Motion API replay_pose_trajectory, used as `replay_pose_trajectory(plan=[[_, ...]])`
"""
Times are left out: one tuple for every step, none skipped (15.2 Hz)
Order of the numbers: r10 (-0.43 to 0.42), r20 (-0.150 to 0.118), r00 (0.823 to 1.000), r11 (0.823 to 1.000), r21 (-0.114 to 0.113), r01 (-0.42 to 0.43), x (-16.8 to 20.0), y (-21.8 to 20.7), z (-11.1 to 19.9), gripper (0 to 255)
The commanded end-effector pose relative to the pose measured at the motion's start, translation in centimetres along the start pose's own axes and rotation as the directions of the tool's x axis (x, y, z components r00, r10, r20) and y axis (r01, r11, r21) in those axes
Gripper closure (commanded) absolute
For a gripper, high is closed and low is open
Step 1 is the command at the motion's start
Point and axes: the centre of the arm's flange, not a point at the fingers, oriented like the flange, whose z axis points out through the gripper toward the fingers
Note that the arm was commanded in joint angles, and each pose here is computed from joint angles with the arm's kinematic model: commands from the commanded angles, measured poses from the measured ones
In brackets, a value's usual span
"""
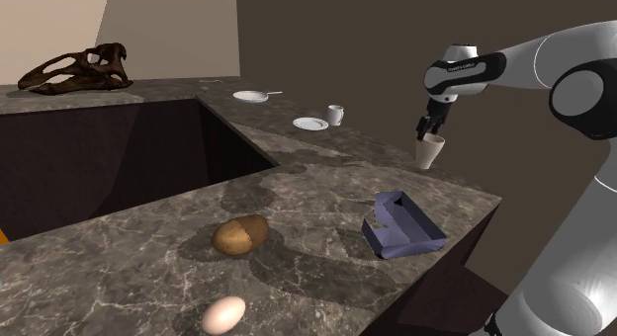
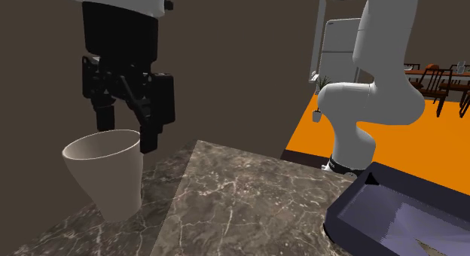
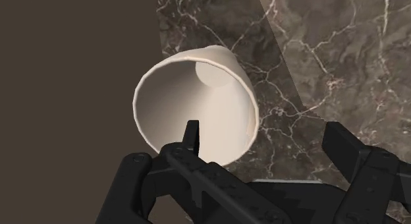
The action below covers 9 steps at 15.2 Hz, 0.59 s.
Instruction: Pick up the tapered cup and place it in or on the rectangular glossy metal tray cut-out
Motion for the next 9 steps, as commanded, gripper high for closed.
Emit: replay_pose_trajectory(plan=[[0.0, 0.0, 1.0, 1.0, 0.0, 0.0, -0.1, 0.0, 1.2, 0], [0.0, 0.0, 1.0, 1.0, 0.0, 0.0, -0.1, 0.0, 1.7, 0], [0.0, 0.0, 1.0, 1.0, 0.0, 0.0, -0.1, 0.0, 2.5, 0], [0.0, 0.0, 1.0, 1.0, 0.0, 0.0, -0.1, 0.0, 2.5, 0], [0.0, 0.0, 1.0, 1.0, 0.0, 0.0, -0.1, 0.0, 2.5, 0], [0.0, 0.0, 1.0, 1.0, 0.0, 0.0, -0.1, 0.0, 2.5, 0], [0.0, 0.0, 1.0, 1.0, 0.0, 0.0, -0.1, 0.0, 2.5, 0], [0.0, 0.0, 1.0, 1.0, 0.0, 0.0, -0.1, 0.0, 2.5, 0], [0.0, 0.0, 1.0, 1.0, 0.0, 0.0, -0.1, 0.0, 2.5, 0]])
